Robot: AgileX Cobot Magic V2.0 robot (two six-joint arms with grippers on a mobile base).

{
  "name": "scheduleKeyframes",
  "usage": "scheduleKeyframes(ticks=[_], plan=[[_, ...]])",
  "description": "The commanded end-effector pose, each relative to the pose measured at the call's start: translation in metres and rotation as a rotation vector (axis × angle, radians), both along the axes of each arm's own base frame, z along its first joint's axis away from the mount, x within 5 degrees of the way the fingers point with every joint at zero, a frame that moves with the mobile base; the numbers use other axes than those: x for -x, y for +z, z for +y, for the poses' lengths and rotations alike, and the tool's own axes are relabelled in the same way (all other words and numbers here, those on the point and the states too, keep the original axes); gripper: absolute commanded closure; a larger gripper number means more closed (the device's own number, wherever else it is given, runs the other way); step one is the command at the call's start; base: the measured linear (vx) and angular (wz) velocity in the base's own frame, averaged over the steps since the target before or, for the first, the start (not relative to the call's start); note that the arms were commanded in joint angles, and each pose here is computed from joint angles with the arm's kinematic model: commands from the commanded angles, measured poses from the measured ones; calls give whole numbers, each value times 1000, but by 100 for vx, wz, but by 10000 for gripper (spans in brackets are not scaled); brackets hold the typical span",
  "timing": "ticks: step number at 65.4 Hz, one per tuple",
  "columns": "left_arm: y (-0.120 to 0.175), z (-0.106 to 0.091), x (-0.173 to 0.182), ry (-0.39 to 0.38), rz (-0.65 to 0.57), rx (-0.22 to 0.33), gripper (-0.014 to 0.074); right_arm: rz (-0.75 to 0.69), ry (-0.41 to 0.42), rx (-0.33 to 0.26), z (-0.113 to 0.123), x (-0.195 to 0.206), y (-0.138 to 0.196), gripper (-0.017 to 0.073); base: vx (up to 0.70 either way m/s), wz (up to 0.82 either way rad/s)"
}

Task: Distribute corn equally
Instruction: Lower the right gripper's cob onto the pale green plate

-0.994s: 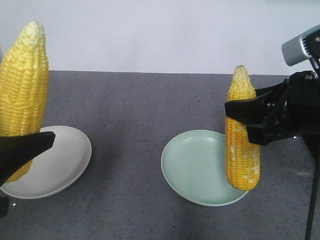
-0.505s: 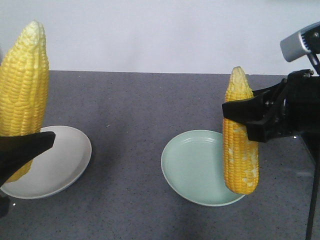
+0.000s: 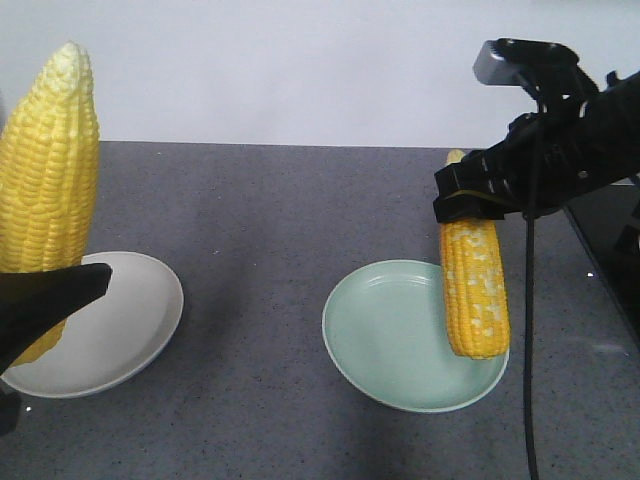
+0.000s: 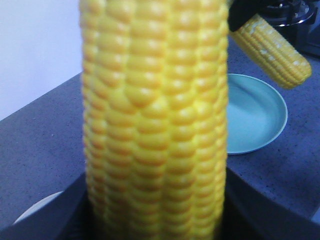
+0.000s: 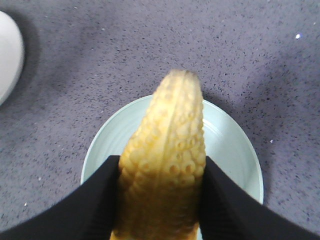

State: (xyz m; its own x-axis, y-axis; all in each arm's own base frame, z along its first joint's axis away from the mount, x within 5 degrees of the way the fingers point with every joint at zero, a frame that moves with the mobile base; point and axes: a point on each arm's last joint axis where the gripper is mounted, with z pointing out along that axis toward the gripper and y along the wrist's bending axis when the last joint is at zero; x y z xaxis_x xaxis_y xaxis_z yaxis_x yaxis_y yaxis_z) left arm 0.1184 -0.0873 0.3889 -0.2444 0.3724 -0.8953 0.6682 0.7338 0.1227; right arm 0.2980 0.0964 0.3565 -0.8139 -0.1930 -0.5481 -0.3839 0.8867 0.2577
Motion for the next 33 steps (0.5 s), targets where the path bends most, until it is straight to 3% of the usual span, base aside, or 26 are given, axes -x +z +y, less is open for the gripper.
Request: scheduleKeyframes(ticks=[1,11,33], plan=[[15,0,1,9,-74,75,239,-35,-25,-51,3,-14,8,361,0,0],[15,0,1,9,-74,75,239,81,-24,-91,13,-35,-22,356,0,0],[15,0,1,9,-74,75,239,261,-60,-69,20,-68,-88,329,0,0]])
